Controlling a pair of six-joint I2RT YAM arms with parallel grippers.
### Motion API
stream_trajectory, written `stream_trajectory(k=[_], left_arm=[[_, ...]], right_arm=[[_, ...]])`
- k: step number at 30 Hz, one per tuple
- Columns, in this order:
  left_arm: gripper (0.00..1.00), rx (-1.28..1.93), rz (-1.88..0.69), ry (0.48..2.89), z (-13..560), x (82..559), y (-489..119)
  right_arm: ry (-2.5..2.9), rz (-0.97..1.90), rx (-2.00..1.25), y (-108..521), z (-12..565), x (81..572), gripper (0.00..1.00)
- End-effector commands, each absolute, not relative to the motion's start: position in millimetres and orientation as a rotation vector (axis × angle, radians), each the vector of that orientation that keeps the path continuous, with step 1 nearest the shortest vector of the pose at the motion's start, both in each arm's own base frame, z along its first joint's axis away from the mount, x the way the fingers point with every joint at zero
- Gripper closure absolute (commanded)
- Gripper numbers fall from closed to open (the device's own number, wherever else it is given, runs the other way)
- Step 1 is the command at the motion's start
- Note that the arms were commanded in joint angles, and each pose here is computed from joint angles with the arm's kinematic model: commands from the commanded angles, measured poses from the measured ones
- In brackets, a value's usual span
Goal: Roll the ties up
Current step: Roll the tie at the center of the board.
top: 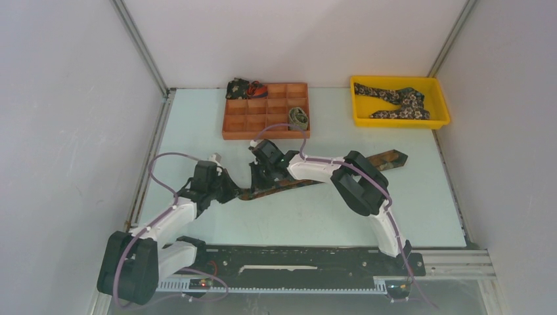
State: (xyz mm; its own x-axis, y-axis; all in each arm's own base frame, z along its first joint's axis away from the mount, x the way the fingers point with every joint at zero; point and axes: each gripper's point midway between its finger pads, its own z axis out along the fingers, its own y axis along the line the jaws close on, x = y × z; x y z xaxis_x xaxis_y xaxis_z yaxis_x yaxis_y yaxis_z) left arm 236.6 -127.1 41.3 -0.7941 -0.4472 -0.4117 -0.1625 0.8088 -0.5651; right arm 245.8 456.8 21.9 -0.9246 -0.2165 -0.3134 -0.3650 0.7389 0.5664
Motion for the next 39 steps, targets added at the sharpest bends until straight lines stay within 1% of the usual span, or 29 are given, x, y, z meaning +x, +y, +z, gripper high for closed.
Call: stream_trajectory(k=[1, 16, 23, 29, 39], left_arm=[[1.00, -0.409, -0.714, 2.387, 65.7, 249.7, -128.7], [1.00, -0.395, -0.723, 2.403, 79.9, 250.1, -131.0], [1.00, -0.379, -0.711, 2.425, 84.8, 251.2, -131.1], [1.00, -0.368, -0.683, 2.483, 76.0, 249.8, -130.2], [1.00, -0.366, -0.644, 2.556, 59.1, 250.0, -133.4]], right_arm=[[2.687, 0.983, -0.463, 469.3, 24.3, 248.7, 1.00], [2.666, 1.064, -0.489, 489.7, 34.3, 241.8, 1.00], [2.645, 1.144, -0.501, 505.3, 42.5, 237.5, 1.00], [2.631, 1.216, -0.513, 511.8, 45.3, 233.2, 1.00], [2.630, 1.231, -0.523, 509.1, 44.0, 232.1, 1.00]])
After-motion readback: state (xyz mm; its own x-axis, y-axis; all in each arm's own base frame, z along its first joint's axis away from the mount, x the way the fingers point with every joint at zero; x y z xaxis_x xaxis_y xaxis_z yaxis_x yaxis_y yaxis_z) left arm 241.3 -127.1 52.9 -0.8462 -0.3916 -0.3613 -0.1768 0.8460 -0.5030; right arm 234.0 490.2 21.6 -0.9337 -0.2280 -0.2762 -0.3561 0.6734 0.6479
